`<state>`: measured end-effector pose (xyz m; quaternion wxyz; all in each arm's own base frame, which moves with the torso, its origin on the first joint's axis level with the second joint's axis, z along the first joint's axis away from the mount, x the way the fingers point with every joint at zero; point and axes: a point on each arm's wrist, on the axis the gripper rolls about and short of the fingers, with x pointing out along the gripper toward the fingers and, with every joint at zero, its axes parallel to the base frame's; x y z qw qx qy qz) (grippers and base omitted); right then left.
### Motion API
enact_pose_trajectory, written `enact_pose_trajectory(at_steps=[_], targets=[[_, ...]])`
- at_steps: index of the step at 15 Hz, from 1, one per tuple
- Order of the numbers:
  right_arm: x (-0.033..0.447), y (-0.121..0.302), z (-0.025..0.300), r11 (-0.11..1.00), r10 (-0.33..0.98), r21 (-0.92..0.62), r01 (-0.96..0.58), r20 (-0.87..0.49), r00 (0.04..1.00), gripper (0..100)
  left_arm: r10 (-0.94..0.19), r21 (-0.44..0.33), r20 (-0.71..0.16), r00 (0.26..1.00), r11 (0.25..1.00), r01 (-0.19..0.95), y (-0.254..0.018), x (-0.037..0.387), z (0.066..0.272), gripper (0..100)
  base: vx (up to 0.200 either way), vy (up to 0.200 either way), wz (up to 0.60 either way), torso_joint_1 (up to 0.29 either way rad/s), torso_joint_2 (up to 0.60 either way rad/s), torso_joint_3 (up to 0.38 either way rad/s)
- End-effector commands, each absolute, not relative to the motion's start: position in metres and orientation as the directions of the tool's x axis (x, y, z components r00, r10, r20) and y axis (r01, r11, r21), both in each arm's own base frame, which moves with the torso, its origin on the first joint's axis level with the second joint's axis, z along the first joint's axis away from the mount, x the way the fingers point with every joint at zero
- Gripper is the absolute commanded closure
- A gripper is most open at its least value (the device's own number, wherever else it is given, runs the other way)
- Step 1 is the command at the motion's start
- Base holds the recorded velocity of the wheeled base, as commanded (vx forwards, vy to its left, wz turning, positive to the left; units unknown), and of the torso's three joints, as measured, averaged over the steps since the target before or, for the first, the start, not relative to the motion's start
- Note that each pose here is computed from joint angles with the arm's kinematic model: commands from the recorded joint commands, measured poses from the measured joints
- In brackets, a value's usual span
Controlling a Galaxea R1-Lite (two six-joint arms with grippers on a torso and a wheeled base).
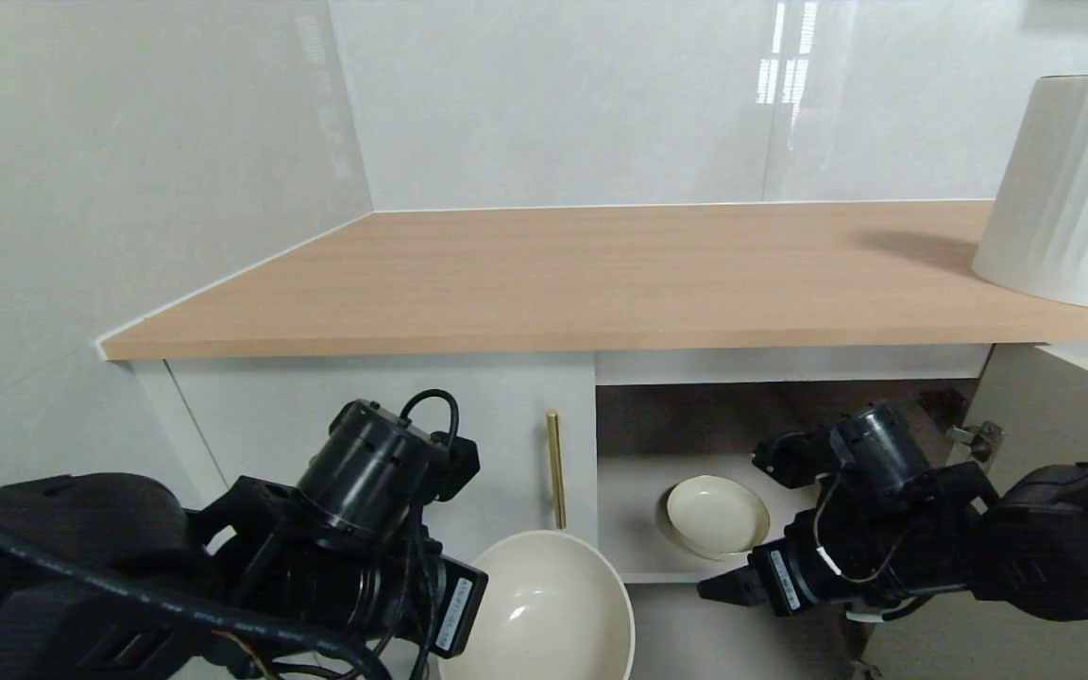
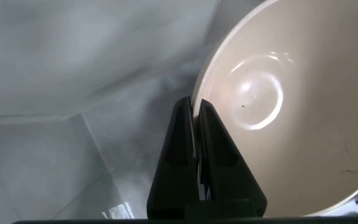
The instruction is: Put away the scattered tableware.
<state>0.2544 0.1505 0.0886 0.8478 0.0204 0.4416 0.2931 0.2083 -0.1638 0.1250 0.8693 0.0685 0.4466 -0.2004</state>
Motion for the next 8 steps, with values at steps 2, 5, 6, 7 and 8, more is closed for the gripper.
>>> enact_pose_trajectory(at_steps=[2,5,6,7,8], targets=[[0.237,0.159,0.12,0.783,0.587,0.322,-0.532,-0.663,0.463,0,-0.29,-0.053,-0.825,0.486,0.894,0.445,-0.179,0.207,0.112,100,0.0,0.0,0.0,0.0,0.0,0.0],[0.217,0.179,0.133,0.758,0.615,0.349,-0.551,-0.663,0.426,0,-0.304,-0.067,-0.827,0.473,0.889,0.454,-0.192,0.206,0.108,100,0.0,0.0,0.0,0.0,0.0,0.0],[0.215,0.183,0.135,0.773,0.589,0.328,-0.543,-0.69,0.422,0,-0.313,-0.082,-0.824,0.471,0.89,0.448,-0.196,0.205,0.109,100,0.0,0.0,0.0,0.0,0.0,0.0],[0.214,0.186,0.137,0.782,0.572,0.316,-0.537,-0.707,0.417,0,-0.319,-0.087,-0.823,0.471,0.889,0.45,-0.198,0.204,0.11,100,0.0,0.0,0.0,0.0,0.0,0.0],[0.213,0.188,0.14,0.783,0.566,0.313,-0.538,-0.718,0.405,0,-0.323,-0.088,-0.821,0.471,0.887,0.454,-0.198,0.202,0.111,100,0.0,0.0,0.0,0.0,0.0,0.0]])
